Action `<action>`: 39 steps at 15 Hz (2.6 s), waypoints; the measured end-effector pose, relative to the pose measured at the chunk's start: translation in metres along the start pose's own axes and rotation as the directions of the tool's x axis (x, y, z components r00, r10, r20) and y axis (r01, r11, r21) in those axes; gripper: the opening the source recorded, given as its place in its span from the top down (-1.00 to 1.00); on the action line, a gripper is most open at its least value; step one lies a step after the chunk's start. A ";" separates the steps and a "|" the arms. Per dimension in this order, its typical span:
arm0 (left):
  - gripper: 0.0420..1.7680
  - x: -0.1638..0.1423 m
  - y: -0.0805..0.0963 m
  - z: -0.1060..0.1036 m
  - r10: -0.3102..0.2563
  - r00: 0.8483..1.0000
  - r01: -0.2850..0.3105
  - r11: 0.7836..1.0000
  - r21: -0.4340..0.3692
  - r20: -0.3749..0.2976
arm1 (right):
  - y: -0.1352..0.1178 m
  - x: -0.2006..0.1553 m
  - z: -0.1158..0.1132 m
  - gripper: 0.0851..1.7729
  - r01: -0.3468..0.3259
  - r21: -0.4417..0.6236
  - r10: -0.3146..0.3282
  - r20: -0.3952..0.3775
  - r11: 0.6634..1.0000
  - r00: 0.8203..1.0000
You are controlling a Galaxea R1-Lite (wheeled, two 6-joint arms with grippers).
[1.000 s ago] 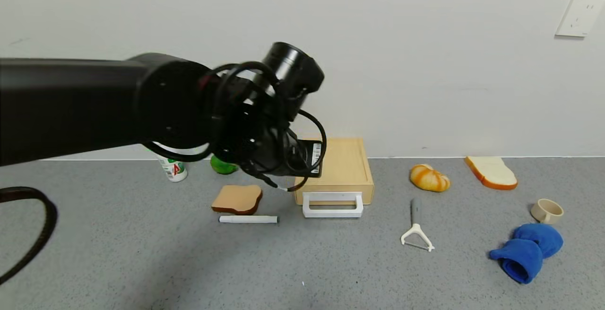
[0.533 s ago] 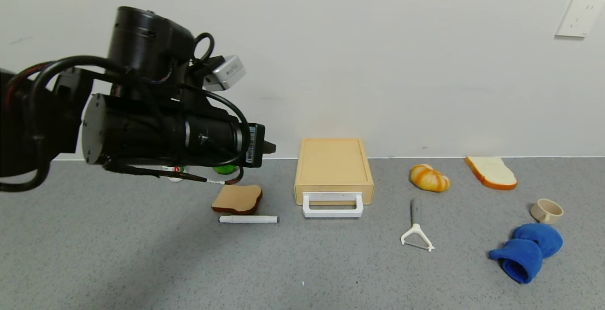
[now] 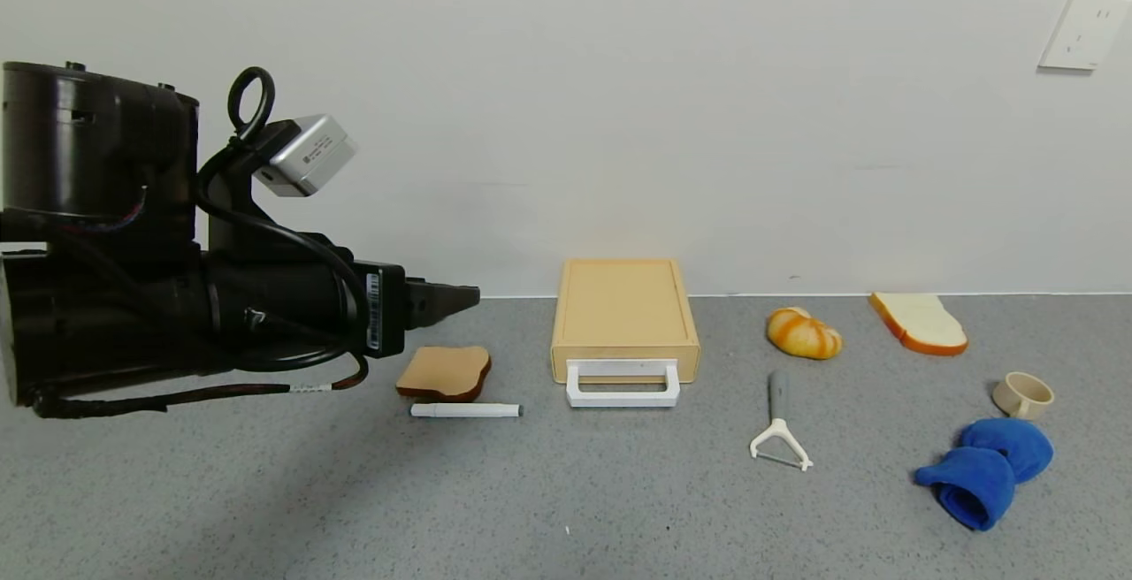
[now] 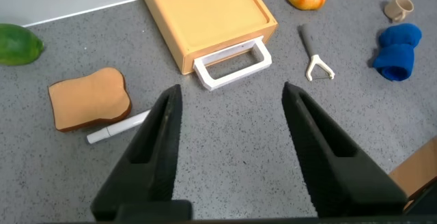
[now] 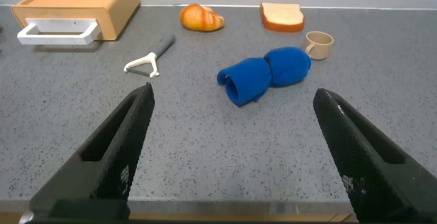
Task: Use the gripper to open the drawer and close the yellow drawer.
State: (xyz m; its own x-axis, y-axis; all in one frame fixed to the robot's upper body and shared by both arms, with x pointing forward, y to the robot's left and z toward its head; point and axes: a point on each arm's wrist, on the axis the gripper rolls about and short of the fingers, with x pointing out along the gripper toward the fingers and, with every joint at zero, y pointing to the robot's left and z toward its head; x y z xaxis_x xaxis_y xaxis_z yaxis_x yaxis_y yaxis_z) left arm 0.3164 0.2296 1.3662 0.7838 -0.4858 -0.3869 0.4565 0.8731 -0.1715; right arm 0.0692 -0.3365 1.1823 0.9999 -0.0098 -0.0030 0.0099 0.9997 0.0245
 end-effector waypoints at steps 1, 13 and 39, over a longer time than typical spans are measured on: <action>-0.33 -0.003 0.000 0.000 0.002 1.000 -0.002 1.000 0.000 0.004 | 0.000 0.000 0.000 -0.93 0.000 0.000 0.000 0.000 1.000 1.000; -0.80 -0.092 -0.001 -0.025 0.155 0.974 -0.170 0.983 0.076 0.166 | 0.000 0.000 0.000 -0.93 0.001 0.000 -0.001 0.001 1.000 1.000; -0.93 -0.254 -0.028 -0.201 0.549 0.627 -0.584 0.801 -0.134 0.553 | 0.000 0.000 0.000 -0.93 0.001 0.000 -0.001 0.001 1.000 1.000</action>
State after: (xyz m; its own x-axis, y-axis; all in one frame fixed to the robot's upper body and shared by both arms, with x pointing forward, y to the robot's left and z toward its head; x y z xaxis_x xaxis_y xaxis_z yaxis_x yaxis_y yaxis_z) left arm 0.0205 0.3371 1.2873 0.9747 0.1516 0.1641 -0.1482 0.9884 -0.0326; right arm 0.0692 -0.3365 1.1823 0.9999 -0.0113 -0.0021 0.0113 0.9996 0.0245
